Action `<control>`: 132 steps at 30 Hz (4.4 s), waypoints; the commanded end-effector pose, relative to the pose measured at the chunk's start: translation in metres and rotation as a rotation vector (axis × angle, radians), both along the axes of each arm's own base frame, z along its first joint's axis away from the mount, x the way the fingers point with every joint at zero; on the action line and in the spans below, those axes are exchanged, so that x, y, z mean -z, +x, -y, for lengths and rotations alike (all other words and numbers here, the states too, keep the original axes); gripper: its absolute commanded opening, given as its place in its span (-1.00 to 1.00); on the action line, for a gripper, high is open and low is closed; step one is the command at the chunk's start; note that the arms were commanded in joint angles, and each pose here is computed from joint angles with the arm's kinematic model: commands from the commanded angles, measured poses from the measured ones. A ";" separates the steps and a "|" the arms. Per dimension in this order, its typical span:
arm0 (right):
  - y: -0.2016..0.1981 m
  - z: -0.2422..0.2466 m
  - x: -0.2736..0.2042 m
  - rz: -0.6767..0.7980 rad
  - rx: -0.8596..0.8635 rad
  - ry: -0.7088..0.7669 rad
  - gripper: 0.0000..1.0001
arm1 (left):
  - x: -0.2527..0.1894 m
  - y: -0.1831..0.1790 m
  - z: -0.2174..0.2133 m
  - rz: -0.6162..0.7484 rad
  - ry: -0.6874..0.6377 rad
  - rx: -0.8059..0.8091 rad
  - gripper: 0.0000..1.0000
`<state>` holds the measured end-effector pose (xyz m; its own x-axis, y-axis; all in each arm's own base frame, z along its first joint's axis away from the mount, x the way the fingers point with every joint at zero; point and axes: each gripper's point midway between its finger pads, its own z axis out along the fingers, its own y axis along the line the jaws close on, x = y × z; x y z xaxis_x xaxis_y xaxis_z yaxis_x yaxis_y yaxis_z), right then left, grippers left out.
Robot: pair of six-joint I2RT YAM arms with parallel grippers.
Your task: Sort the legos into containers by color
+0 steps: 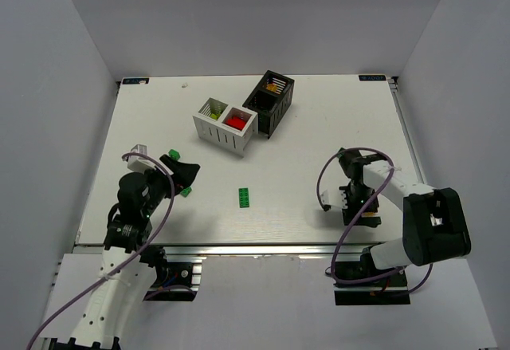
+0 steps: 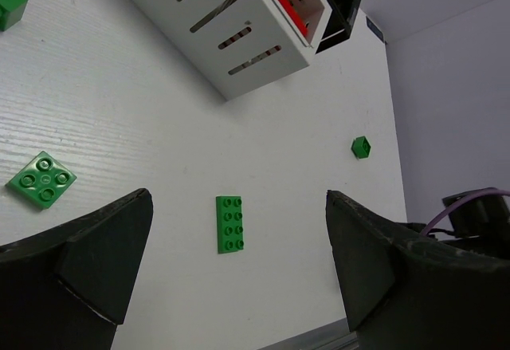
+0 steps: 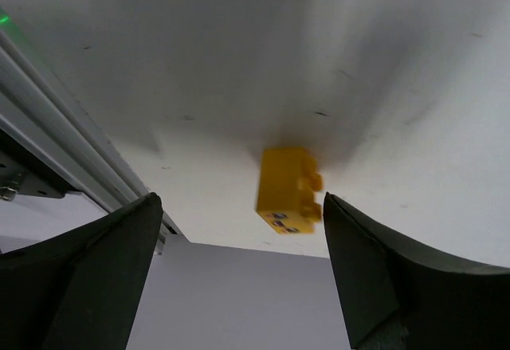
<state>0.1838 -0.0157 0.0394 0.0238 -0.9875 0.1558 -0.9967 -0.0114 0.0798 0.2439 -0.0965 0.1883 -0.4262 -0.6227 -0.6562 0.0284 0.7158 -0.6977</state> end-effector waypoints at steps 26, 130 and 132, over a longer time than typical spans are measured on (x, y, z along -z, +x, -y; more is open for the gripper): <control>0.117 -0.104 -0.076 0.208 0.171 0.484 -1.00 | -0.021 -0.010 -0.010 0.036 0.014 -0.040 0.96; 0.181 -0.173 -0.235 0.521 0.420 1.306 -0.74 | 0.159 0.054 -0.101 -0.910 0.525 -0.534 0.46; 0.181 -0.171 -0.239 0.527 0.423 1.316 -0.74 | 0.162 0.054 -0.104 -0.906 0.535 -0.547 0.28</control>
<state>0.3686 0.1575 0.2679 -0.0836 -0.3643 -0.9275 -0.8579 0.4998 -0.1190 0.2876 0.0018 0.0242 -0.6658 -0.6053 -0.4361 -0.7061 0.7001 0.1063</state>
